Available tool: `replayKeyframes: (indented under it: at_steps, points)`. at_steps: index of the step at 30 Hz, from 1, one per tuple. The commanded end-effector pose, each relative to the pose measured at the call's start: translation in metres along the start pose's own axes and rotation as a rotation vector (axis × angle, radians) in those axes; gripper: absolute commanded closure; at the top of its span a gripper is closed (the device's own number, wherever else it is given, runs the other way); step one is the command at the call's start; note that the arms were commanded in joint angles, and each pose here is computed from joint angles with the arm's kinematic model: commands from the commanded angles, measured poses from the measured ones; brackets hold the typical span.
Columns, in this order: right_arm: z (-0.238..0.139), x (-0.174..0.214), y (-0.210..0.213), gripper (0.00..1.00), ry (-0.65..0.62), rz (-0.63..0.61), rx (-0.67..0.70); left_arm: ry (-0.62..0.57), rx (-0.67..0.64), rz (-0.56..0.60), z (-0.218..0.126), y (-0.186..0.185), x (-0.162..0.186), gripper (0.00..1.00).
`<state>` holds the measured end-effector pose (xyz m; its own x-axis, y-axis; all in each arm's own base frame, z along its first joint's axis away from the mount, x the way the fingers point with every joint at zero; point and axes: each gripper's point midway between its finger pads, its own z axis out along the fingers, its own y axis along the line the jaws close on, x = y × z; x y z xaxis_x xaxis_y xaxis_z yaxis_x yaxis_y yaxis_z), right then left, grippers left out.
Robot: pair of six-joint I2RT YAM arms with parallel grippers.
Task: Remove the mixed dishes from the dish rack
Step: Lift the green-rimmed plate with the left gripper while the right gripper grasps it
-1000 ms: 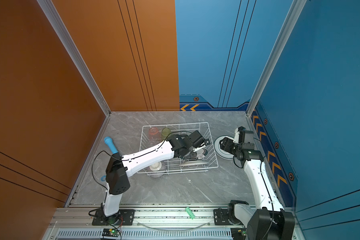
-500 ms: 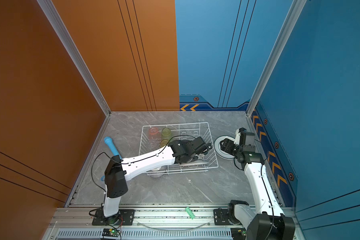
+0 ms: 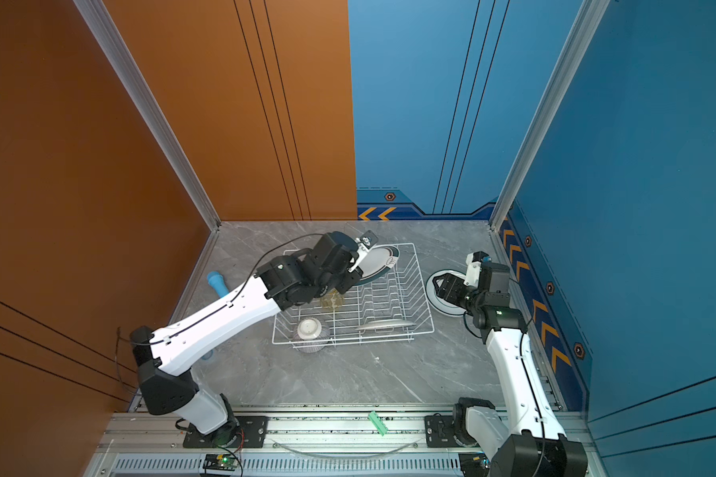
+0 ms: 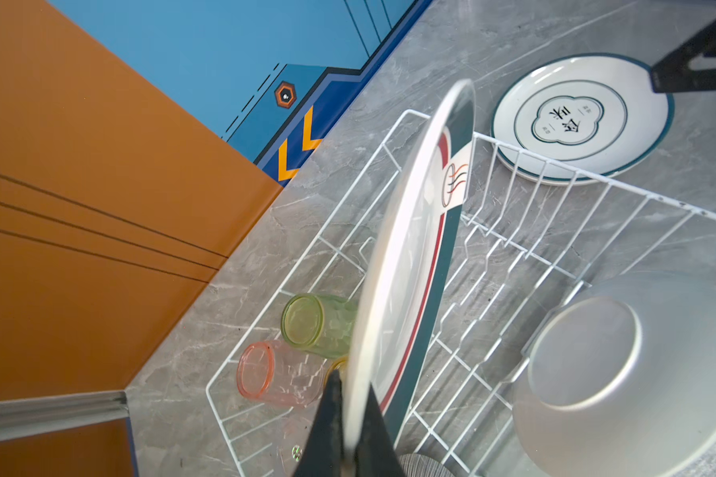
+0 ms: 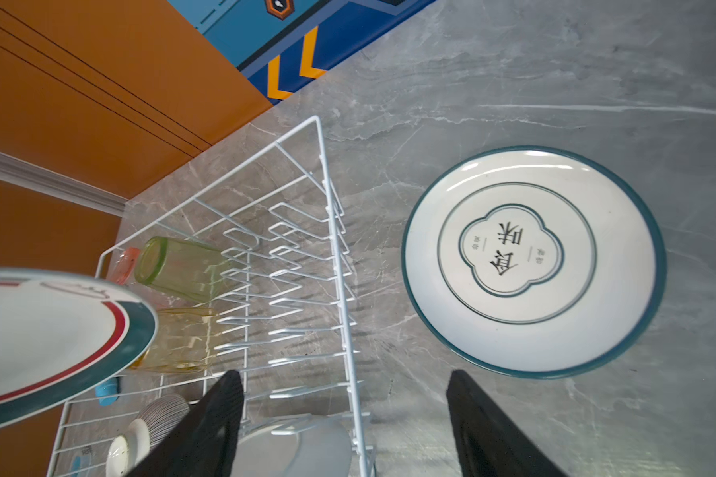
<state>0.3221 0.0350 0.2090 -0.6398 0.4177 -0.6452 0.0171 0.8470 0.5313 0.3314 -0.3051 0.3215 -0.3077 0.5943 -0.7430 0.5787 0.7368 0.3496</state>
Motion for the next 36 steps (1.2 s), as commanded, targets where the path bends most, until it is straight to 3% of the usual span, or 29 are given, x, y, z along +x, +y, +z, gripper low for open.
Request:
replayKeyframes:
  at_steps: [1,7,13,19,27,32,36]
  points:
    - [-0.005,-0.004,0.041,0.24,-0.020,-0.015,-0.248,-0.096,0.194,-0.211,-0.005,-0.005,-0.010,1.00]
    - [-0.014,-0.002,0.091,0.28,0.011,-0.016,-0.550,-0.163,0.433,-0.402,-0.004,-0.009,-0.013,1.00]
    - [-0.012,0.005,0.102,0.32,0.046,-0.032,-0.600,-0.228,0.619,-0.524,-0.002,-0.013,-0.022,1.00]
    - [-0.005,0.007,0.101,0.33,0.060,-0.016,-0.599,-0.271,0.758,-0.574,-0.001,-0.023,-0.034,1.00]
    - [-0.011,0.001,0.121,0.40,0.034,-0.015,-0.694,-0.221,0.813,-0.604,0.017,-0.037,-0.028,1.00]
    - [-0.012,-0.004,0.131,0.53,0.029,-0.006,-0.741,-0.213,0.853,-0.626,0.026,-0.045,-0.029,1.00]
    - [-0.011,-0.005,0.134,0.77,0.034,0.003,-0.752,-0.210,0.862,-0.636,0.030,-0.046,-0.029,1.00]
